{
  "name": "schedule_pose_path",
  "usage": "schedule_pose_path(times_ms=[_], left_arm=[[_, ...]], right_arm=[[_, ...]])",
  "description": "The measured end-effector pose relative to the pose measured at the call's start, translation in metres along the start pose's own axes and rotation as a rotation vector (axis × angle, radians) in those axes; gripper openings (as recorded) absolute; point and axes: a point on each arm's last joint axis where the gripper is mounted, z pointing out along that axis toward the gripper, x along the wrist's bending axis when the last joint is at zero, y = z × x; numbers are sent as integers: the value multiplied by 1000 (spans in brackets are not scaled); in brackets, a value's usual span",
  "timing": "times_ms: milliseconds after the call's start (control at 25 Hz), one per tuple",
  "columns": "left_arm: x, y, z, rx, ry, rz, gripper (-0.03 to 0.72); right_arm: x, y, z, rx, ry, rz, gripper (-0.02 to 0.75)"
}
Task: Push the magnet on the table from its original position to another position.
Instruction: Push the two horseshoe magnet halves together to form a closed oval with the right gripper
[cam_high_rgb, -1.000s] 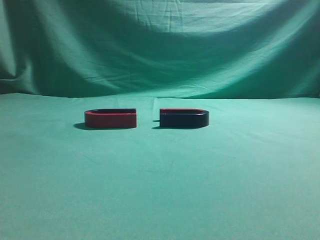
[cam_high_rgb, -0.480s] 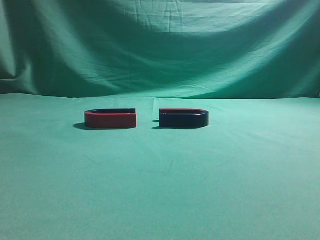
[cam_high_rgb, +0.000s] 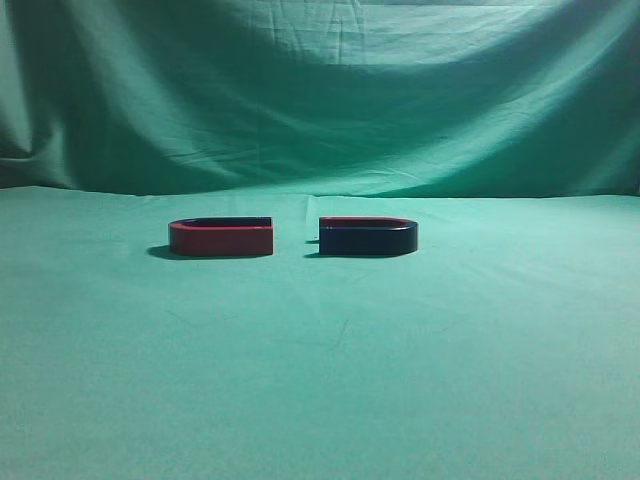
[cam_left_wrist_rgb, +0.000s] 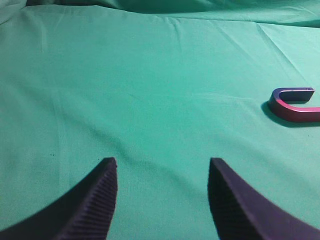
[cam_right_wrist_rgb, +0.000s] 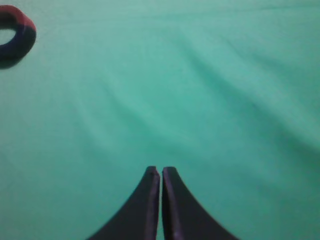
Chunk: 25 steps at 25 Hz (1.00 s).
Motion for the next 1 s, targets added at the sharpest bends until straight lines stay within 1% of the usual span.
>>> schedule_pose_path(times_ms=[120, 240, 320, 440, 520, 640, 800, 1000], left_arm=[[0, 0, 0, 0, 0, 0, 372], [0, 0, 0, 0, 0, 0, 372], [0, 0, 0, 0, 0, 0, 372], [0, 0, 0, 0, 0, 0, 372], [0, 0, 0, 0, 0, 0, 372], [0, 0, 0, 0, 0, 0, 372], [0, 0, 0, 0, 0, 0, 372], [0, 0, 0, 0, 0, 0, 372]], right_arm=[[8, 18, 8, 15, 54, 17, 0], [19, 35, 17, 33, 90, -26, 0], [31, 45, 26, 55, 109, -62, 0], [55, 58, 43, 97, 136, -146, 0], [69, 68, 59, 131, 132, -182, 0], [83, 89, 84, 178, 115, -180, 0], [93, 109, 124, 260, 91, -172, 0], [103, 126, 163, 295, 84, -177, 0]])
